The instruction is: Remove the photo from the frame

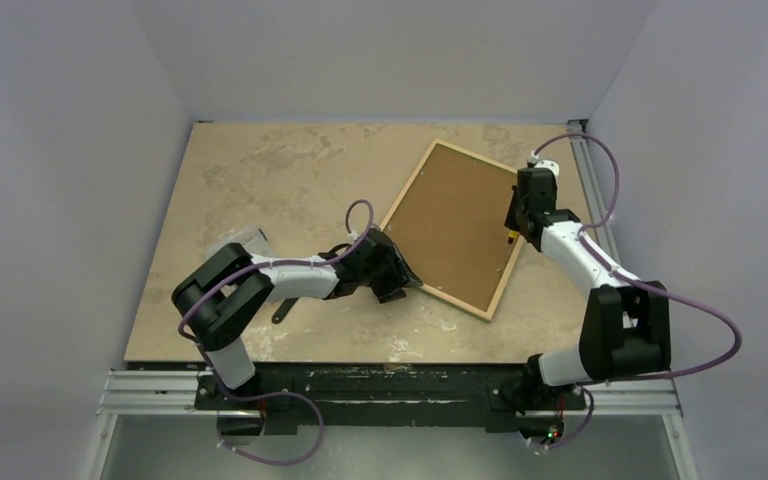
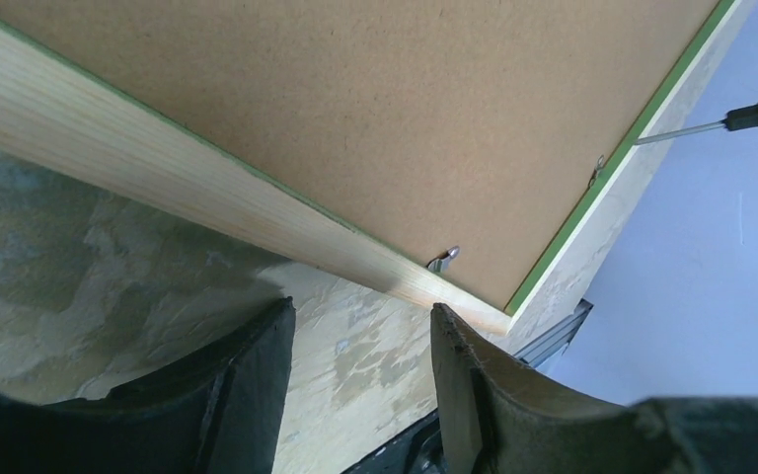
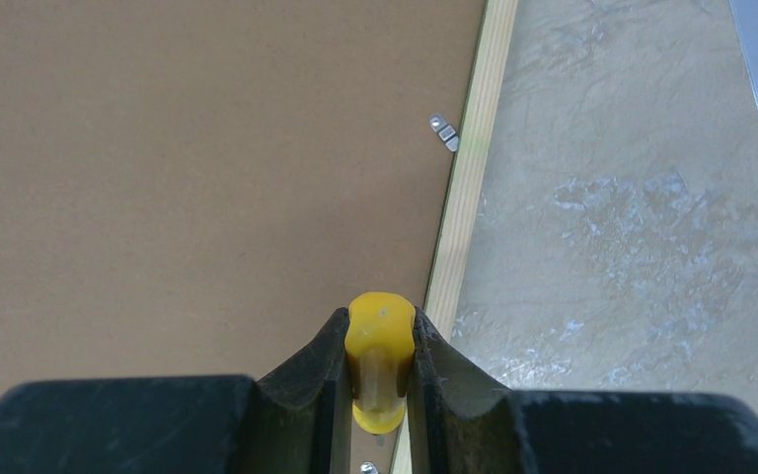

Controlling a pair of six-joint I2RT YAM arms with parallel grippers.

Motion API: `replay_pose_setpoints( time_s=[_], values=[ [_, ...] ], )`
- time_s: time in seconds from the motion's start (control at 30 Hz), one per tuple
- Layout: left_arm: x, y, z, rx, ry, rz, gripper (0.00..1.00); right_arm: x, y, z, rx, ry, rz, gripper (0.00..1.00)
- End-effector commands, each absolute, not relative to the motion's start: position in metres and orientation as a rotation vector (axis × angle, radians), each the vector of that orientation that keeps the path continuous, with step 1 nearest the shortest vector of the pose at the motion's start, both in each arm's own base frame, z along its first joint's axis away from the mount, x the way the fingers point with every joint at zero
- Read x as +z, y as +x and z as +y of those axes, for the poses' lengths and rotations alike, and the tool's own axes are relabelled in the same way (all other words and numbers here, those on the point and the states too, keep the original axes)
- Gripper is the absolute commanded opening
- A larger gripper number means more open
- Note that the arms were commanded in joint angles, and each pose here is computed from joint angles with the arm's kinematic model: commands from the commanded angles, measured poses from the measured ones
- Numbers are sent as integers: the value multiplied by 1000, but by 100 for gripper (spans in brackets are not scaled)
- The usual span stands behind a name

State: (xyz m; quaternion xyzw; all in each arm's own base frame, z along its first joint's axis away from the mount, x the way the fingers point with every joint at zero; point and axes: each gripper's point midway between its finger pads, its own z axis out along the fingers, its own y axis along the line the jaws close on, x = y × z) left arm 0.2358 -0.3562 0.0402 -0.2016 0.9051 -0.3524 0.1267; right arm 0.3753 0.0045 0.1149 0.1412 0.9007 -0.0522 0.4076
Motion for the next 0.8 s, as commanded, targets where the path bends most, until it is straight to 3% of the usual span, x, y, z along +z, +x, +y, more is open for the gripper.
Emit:
replay_pose_setpoints(
  time_s=[0.0,0.37,0.77],
  values=[
    [54,254,-368,-1071,-566,2545,50,112,383,-1,-163,346,2249,0],
    [41,251,-375,-1104,-554,2574,39,84,365,-1,-184,392,2372,0],
    [33,251,-375,-1099,-579,2591,34,66,337,6,-130,466,2447,0]
  ],
)
